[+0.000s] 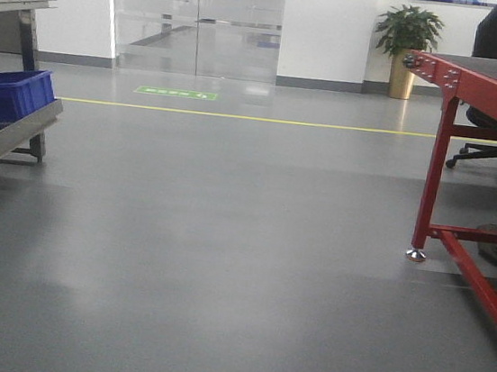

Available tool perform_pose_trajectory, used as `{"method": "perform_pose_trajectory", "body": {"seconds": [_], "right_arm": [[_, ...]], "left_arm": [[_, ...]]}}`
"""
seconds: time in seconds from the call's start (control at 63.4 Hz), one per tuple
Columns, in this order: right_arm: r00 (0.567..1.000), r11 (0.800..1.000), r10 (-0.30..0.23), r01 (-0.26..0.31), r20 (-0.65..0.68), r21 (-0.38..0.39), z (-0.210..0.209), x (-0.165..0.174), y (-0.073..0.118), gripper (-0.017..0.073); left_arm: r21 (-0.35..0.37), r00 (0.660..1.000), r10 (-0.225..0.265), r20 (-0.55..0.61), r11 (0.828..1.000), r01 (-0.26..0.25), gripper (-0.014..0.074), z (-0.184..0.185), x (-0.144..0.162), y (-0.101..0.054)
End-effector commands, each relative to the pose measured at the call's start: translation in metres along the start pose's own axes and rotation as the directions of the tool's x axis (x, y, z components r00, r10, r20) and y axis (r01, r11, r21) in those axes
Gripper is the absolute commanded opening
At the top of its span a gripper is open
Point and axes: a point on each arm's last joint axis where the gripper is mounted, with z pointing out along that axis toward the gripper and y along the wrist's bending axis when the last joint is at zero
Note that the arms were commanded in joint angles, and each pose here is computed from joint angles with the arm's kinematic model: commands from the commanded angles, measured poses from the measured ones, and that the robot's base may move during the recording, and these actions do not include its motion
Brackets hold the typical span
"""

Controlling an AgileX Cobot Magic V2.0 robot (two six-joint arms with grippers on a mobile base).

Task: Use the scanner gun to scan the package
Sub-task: 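Drive the base forward and turn toward the red-framed table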

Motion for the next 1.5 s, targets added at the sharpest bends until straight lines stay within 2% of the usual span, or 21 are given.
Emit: {"method": "perform_pose_trajectory", "body": {"seconds": [0.0, 1.483], "right_arm": [[1.000, 1.000, -0.003, 0.003, 0.024, 0.006, -0.0005, -0.0030, -0.0002, -0.0168], [1.000, 1.000, -0.003, 0.003, 0.024, 0.006, -0.0005, -0.0030, -0.0002, -0.0168]], "left_arm": [[-0.002, 1.000, -0.002, 0.021, 1.000, 0.002, -0.0111, -0.0004, -0.0026, 0.0001], [-0.002, 1.000, -0.002, 0.021, 1.000, 0.002, -0.0111, -0.0004, -0.0026, 0.0001]]}}
